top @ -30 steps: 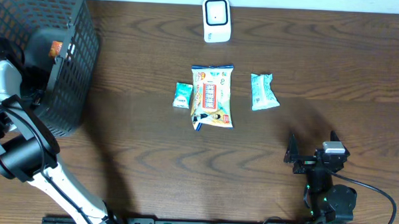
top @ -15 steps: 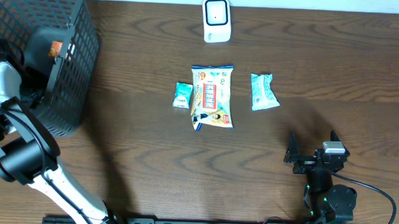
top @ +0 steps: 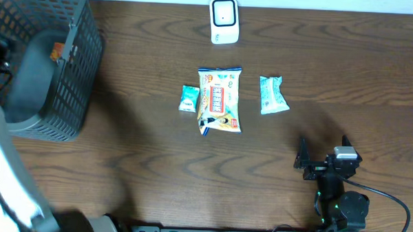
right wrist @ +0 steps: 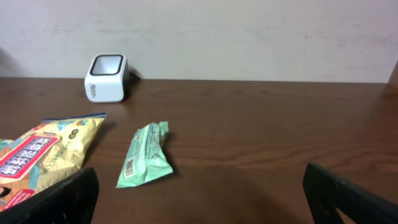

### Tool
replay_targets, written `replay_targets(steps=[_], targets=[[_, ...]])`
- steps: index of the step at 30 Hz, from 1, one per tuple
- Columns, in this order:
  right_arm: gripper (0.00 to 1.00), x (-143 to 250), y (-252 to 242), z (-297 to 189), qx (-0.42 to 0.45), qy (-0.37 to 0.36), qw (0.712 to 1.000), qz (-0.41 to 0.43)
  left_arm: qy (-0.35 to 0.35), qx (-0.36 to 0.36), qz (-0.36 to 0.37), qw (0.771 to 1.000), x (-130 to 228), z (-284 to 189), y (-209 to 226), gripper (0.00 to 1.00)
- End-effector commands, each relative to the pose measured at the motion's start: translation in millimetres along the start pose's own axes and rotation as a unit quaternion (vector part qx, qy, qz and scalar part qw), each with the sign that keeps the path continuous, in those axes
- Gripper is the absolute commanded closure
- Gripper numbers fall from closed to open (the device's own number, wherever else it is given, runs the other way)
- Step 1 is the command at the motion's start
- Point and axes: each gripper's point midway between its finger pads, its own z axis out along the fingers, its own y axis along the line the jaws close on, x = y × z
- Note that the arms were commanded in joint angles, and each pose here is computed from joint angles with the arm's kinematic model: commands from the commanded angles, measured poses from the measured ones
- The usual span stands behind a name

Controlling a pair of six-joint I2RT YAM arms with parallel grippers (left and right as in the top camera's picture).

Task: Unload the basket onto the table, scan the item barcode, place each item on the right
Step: 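Return the left gripper to the basket and grasp the dark green box, then present the dark green box to the scanner with the left gripper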

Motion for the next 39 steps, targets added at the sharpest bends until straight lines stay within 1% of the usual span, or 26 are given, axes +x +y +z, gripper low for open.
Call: replay_targets(steps=[1,3,5,9,12,13,15,17,19,23,24,27,30,31,32,39], targets=[[0.01,1,0,0,0.001,0.0,1.0,-0.004,0.003,0.143,-0.035,0.989,3,-72,-63,0.66],[0.01,1,0,0,0.001,0.0,1.0,-0.004,0.024,0.215,-0.027,0.976,18,-107,-96,0.66],[0.01,1,0,0,0.001,0.0,1.0,-0.004,0.048,0.269,-0.006,0.962,39,-134,-125,0.66],[0.01,1,0,0,0.001,0.0,1.0,-0.004,0.103,0.335,0.061,0.935,96,-166,-170,0.66],[0.01,1,0,0,0.001,0.0,1.0,-0.004,0.156,0.38,0.139,0.901,153,-181,-199,0.66],[0.01,1,0,0,0.001,0.0,1.0,-0.004,0.167,0.388,0.157,0.893,167,-183,-205,0.67],[0.01,1,0,0,0.001,0.0,1.0,-0.004,0.192,0.406,0.216,0.867,206,-186,-219,0.66],[0.01,1,0,0,0.001,0.0,1.0,-0.004,0.208,0.405,0.266,0.85,242,-182,-226,0.66],[0.01,1,0,0,0.001,0.0,1.0,-0.004,0.225,0.39,0.305,0.839,276,-173,-228,0.66],[0.01,1,0,0,0.001,0.0,1.0,-0.004,0.261,0.336,0.361,0.83,343,-144,-223,0.66],[0.01,1,0,0,0.001,0.0,1.0,-0.004,0.269,0.327,0.369,0.828,354,-139,-221,0.66],[0.01,1,0,0,0.001,0.0,1.0,-0.004,0.299,0.297,0.409,0.81,399,-117,-211,0.66],[0.01,1,0,0,0.001,0.0,1.0,-0.004,0.333,0.271,0.43,0.794,439,-99,-198,0.66],[0.01,1,0,0,0.001,0.0,1.0,-0.004,0.348,0.26,0.44,0.786,458,-92,-191,0.66],[0.01,1,0,0,0.001,0.0,1.0,-0.004,0.353,0.256,0.444,0.783,465,-90,-189,0.66],[0.01,1,0,0,0.001,0.0,1.0,-0.004,0.4,0.226,0.48,0.747,548,-68,-162,0.65]])
